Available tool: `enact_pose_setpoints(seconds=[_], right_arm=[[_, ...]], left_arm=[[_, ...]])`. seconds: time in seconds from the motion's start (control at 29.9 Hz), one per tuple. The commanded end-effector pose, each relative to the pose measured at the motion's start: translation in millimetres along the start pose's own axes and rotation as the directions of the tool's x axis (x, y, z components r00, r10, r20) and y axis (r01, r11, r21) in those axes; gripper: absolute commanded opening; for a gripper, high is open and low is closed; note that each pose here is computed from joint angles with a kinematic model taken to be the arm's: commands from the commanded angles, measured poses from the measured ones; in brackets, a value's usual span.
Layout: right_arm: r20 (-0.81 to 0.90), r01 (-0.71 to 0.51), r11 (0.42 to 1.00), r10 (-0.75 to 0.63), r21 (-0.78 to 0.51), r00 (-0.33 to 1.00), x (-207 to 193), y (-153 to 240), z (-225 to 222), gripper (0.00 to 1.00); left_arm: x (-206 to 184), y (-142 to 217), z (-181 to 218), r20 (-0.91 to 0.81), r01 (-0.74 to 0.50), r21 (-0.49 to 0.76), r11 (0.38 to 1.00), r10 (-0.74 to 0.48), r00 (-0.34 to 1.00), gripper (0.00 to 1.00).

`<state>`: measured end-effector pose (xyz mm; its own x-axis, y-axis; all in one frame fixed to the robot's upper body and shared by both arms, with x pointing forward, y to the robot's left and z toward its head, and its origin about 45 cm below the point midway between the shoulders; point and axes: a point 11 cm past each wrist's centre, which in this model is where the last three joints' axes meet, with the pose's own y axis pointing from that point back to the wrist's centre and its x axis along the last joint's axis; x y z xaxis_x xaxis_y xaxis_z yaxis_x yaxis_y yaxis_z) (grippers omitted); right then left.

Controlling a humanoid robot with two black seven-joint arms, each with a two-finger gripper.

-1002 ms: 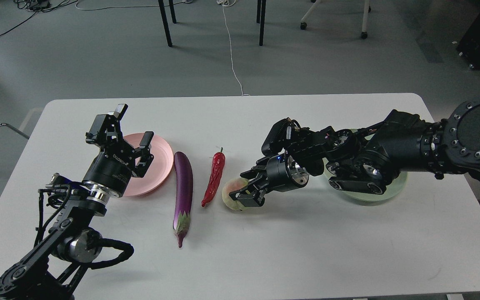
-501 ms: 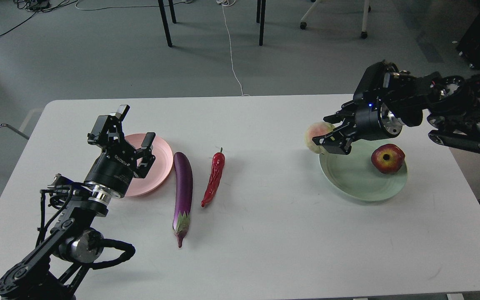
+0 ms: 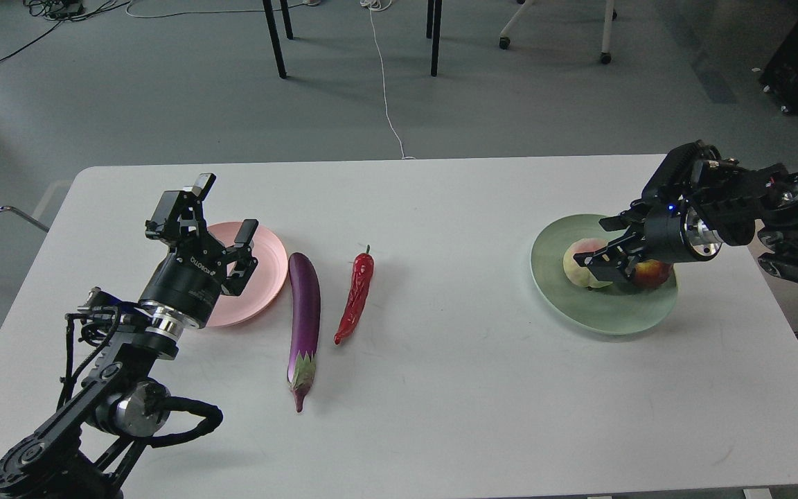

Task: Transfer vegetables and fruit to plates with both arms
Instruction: 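Carry the peach onto the green plate beside the apple and release, then reach the left gripper over the red chili pepper and grasp it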

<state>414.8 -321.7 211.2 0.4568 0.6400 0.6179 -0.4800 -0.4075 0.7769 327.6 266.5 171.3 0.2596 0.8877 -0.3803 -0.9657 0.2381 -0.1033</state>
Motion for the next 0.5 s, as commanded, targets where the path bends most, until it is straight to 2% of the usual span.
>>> enact_pose_setpoints(seconds=[0.0,0.07,0.13,0.2,0.33,0.4,0.47], right_arm=[[0.032,-0.068,0.998,0.068,0.000,0.997,16.0,0.7,-0.5,0.96],[0.104,-0.163,0.986,0.164,-0.025,0.981,32.6,9.5,6.4,0.97],[0.254,-0.279,0.959,0.283,-0.054,0.925,45.0,14.5,9.1,0.97],[0.474,-0.387,0.918,0.380,-0.087,0.794,47.2,7.6,2.7,0.97],[0.791,-0.532,0.811,0.483,-0.243,0.375,43.0,-1.4,3.2,0.97],[0.879,-0.559,0.757,0.466,-0.337,0.102,36.8,-3.8,5.5,0.97],[0.917,-0.578,0.721,0.372,-0.382,-0.142,34.4,-5.0,2.4,0.97]], left_arm=[[4.5,-2.3,7.0,0.032,0.006,-0.001,1.000,-0.006,0.999,0.99],[9.8,-3.1,13.4,0.061,0.013,0.001,1.000,-0.013,0.998,0.99],[14.3,-8.3,26.1,0.111,0.031,-0.010,0.999,-0.030,0.993,0.99],[14.9,-16.8,43.8,0.172,0.072,-0.025,0.997,-0.066,0.983,0.99],[-11.3,-34.7,62.1,0.317,0.243,0.006,0.970,-0.233,0.919,0.99],[-34.8,-41.9,58.1,0.428,0.358,0.075,0.931,-0.354,0.832,0.99],[-60.3,-46.3,48.4,0.539,0.457,0.162,0.874,-0.467,0.701,0.99]])
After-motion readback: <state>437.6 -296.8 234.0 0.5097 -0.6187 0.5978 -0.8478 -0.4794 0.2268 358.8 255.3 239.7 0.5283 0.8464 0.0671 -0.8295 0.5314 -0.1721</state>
